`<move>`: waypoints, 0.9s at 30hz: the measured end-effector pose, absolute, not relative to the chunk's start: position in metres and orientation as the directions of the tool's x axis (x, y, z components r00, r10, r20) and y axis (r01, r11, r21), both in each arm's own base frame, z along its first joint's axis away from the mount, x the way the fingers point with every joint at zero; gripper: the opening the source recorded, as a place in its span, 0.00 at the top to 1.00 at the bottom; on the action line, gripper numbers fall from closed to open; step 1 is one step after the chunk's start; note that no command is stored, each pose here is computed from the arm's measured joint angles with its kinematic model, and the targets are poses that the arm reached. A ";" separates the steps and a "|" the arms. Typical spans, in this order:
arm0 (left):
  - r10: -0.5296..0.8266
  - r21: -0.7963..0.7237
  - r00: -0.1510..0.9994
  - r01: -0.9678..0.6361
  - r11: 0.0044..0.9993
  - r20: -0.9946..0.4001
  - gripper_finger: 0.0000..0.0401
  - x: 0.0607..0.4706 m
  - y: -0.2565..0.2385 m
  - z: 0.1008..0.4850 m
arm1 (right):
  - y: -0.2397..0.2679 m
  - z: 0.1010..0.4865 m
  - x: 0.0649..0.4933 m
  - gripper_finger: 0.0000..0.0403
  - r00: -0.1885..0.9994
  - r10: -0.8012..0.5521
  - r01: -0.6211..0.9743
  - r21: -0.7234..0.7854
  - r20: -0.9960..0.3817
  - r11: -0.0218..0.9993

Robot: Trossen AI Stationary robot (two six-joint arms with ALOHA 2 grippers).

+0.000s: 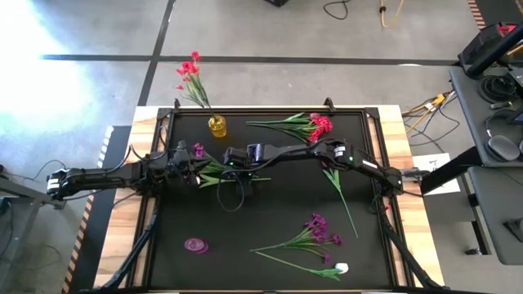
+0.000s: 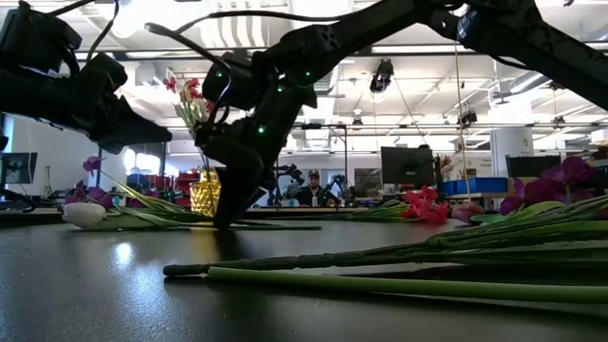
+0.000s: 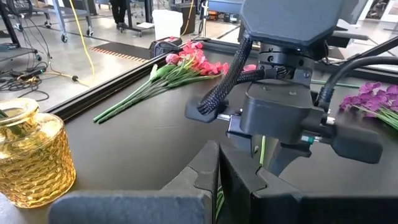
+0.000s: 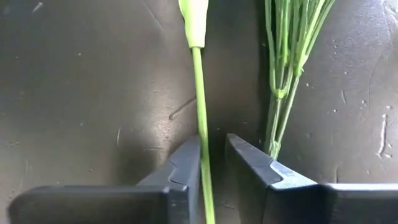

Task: Sort flowers into vase by color
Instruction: Put the top white tulip into the yellow vase

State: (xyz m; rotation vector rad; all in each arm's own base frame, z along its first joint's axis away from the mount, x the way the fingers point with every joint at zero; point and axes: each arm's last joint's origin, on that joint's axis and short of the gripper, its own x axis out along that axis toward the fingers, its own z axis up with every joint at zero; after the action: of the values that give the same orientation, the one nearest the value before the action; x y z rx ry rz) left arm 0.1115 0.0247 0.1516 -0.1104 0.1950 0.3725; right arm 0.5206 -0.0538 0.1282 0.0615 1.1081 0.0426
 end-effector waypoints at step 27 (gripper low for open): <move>0.350 -0.070 0.912 -0.372 0.926 -0.214 1.00 0.112 0.025 0.151 | -0.077 0.244 0.470 0.98 0.530 -0.172 0.248 -0.042 -0.831 0.968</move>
State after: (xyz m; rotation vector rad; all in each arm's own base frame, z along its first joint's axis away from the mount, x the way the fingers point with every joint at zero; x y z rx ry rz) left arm 0.1117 0.0247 0.1511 -0.1102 0.2002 0.3724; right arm 0.4701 -0.0772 0.2443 0.0851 0.9813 -0.2512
